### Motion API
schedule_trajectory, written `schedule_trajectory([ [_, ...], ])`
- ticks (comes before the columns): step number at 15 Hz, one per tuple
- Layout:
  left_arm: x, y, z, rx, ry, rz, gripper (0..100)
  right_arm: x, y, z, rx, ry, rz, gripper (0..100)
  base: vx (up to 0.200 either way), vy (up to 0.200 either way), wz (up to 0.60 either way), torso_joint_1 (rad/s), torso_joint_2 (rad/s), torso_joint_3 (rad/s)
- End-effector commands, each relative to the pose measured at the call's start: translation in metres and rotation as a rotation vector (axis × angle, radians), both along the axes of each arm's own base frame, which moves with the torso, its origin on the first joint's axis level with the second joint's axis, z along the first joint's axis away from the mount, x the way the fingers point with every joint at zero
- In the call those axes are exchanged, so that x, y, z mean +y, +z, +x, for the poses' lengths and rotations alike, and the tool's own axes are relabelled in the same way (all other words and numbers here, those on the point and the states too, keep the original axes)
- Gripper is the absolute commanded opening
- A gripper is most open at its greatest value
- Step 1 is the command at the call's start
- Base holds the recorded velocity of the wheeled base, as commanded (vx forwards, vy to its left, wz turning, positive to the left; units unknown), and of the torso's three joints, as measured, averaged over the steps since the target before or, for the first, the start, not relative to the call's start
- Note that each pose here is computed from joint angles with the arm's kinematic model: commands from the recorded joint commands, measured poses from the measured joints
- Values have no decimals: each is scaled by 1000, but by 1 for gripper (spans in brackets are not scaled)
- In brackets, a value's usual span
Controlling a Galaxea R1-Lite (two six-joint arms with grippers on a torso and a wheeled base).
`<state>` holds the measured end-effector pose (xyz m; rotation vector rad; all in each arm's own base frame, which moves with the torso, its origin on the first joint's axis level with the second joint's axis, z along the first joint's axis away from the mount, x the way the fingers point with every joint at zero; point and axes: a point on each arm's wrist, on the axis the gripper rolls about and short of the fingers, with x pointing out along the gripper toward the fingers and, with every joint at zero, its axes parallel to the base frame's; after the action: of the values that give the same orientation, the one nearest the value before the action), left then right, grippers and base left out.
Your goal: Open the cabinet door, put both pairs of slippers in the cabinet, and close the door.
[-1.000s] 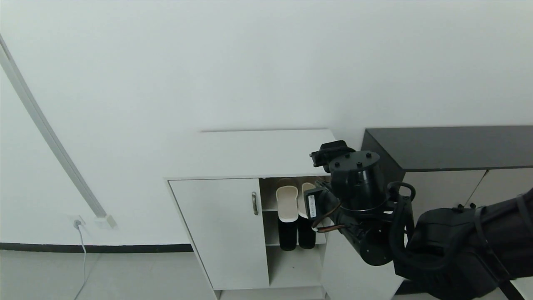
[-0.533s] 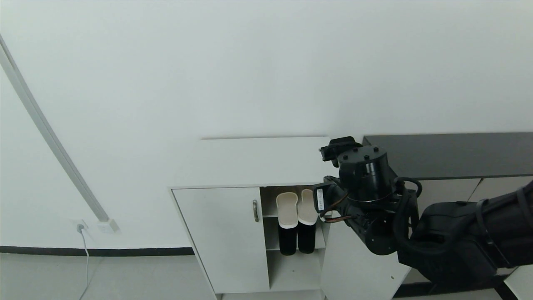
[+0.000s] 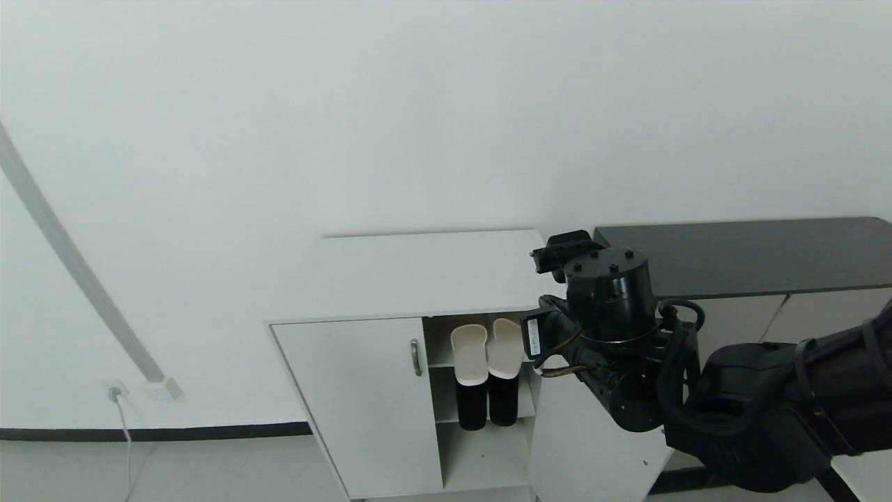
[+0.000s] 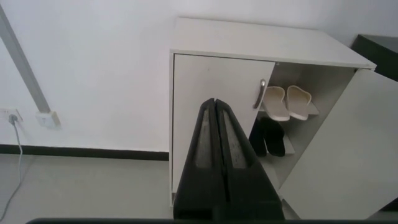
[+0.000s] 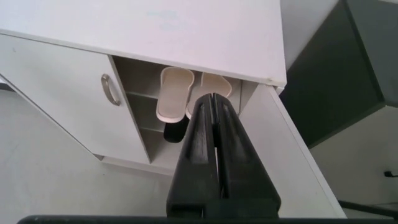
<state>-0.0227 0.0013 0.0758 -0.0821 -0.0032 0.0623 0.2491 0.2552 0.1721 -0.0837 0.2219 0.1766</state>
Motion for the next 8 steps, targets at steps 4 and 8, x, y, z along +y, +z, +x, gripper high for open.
schedule_trajectory([
  [4, 0, 0, 0, 1, 2, -1, 0, -2, -1, 1, 2, -6, -3, 0, 0, 0, -600, 10, 1, 0],
  [8, 0, 0, 0, 0, 2, -2, 0, -5, -5, 8, 4, -23, -19, 0, -50, 0, 0, 2, -1, -1],
])
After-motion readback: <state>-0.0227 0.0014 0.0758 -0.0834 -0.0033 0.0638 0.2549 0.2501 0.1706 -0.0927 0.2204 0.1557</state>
